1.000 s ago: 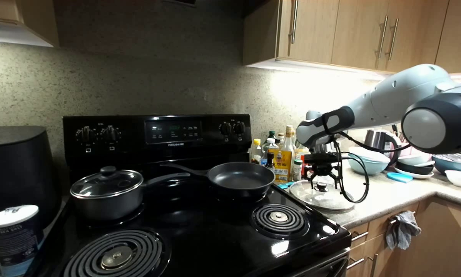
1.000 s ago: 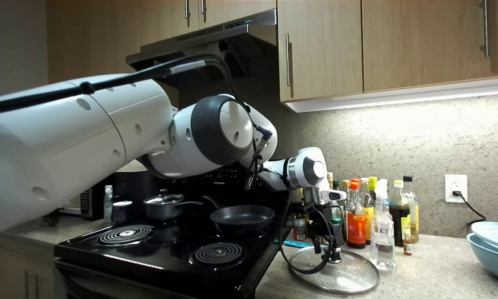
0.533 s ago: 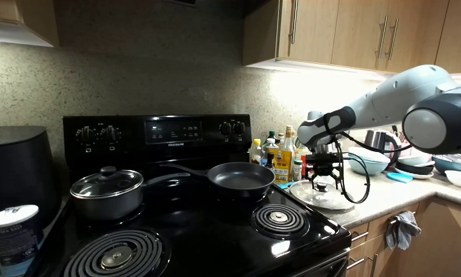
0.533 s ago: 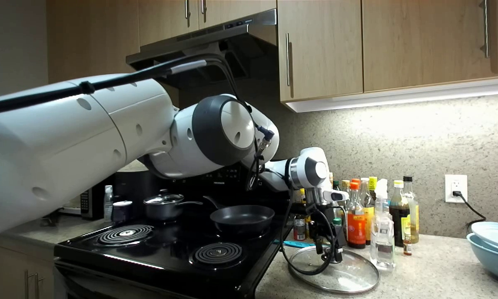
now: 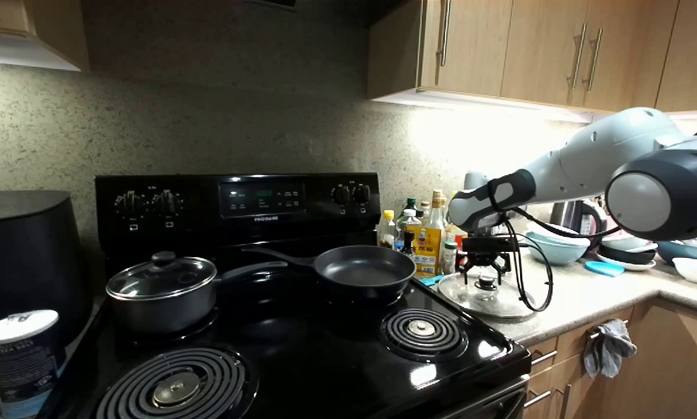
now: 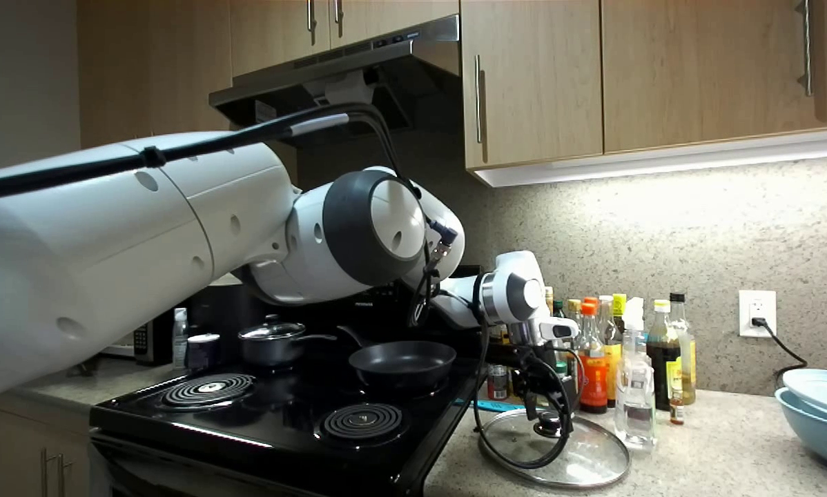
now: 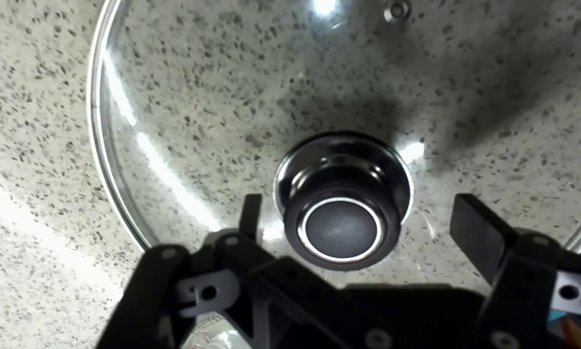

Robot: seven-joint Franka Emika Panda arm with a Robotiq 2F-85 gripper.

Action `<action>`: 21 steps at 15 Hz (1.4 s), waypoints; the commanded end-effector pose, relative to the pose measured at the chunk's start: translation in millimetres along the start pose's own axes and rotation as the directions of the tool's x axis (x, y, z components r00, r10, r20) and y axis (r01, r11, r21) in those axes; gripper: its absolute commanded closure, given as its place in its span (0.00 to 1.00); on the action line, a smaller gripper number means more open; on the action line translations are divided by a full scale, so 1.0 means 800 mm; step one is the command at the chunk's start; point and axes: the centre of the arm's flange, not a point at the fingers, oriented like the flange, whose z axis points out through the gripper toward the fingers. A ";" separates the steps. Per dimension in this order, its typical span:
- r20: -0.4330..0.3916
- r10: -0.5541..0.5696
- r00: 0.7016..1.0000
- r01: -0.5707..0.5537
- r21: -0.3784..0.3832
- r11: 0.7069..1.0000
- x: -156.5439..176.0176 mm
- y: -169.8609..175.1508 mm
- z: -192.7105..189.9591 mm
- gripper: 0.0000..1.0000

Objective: Pick up the glass lid from the countertop and put it on the black pan on the stove.

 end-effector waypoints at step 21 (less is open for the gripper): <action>-0.008 0.005 1.000 -0.005 -0.021 1.000 -0.029 0.008 -0.052 0.64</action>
